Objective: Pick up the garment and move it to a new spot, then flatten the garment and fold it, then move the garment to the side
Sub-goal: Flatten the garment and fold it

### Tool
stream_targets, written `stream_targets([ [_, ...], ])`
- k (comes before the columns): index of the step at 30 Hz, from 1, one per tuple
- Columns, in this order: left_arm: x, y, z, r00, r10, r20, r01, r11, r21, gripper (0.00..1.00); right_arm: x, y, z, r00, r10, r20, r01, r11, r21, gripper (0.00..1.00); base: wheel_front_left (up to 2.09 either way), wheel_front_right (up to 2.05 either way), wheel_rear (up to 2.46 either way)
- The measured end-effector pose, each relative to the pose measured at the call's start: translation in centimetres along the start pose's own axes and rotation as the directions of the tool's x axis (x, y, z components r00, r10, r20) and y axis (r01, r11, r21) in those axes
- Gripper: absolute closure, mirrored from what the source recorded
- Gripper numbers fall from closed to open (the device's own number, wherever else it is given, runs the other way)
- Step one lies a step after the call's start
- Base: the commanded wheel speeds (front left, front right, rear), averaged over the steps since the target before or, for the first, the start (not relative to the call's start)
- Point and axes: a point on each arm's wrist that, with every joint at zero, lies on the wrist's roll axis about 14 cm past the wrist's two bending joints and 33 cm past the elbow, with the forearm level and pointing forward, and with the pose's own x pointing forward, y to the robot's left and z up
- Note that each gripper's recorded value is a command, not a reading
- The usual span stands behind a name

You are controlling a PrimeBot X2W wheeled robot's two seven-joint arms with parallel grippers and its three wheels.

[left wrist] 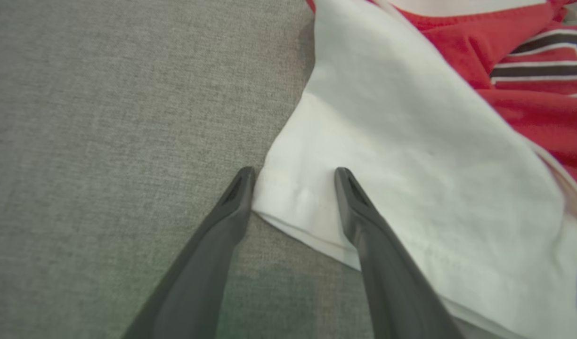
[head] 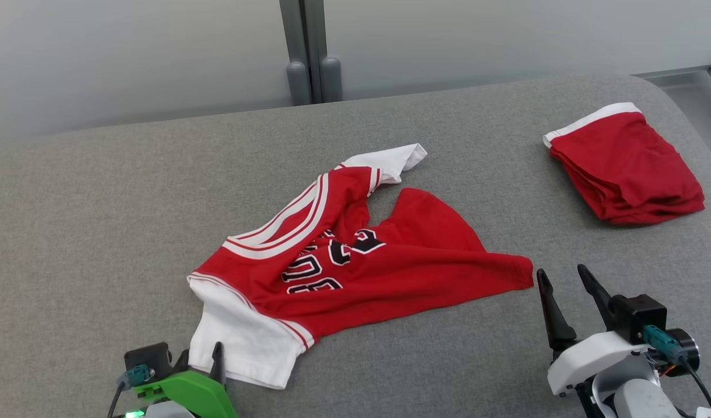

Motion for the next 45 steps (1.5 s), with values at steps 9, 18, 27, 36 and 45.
stream_targets([
  [9,0.0,-0.8,1.0,0.997,-0.022,0.067,0.023,1.000,-0.011,1.00,0.4,-0.8,-2.1,0.996,-0.016,-0.089,0.009,0.997,-0.079,0.00,0.00,0.00,0.00],
  [18,-0.5,-1.0,4.2,0.979,-0.030,0.203,0.033,0.999,-0.011,1.00,2.1,0.2,-4.8,0.976,0.014,-0.217,-0.044,0.990,-0.137,0.00,0.00,0.00,0.00],
  [27,-1.1,-1.1,6.4,0.953,-0.032,0.300,0.036,0.999,-0.006,1.00,3.5,1.6,-7.7,0.940,0.046,-0.338,-0.089,0.990,-0.113,0.00,0.00,0.00,0.00],
  [36,-1.8,-2.1,7.8,0.933,-0.062,0.354,0.060,0.998,0.016,1.00,3.7,3.2,-8.2,0.925,0.097,-0.368,-0.133,0.988,-0.074,0.99,0.00,0.00,0.00],
  [45,-2.9,-3.3,9.2,0.909,-0.102,0.404,0.095,0.995,0.037,1.00,3.7,3.7,-5.8,0.950,0.118,-0.289,-0.130,0.991,-0.023,1.00,0.00,0.00,0.00],
])
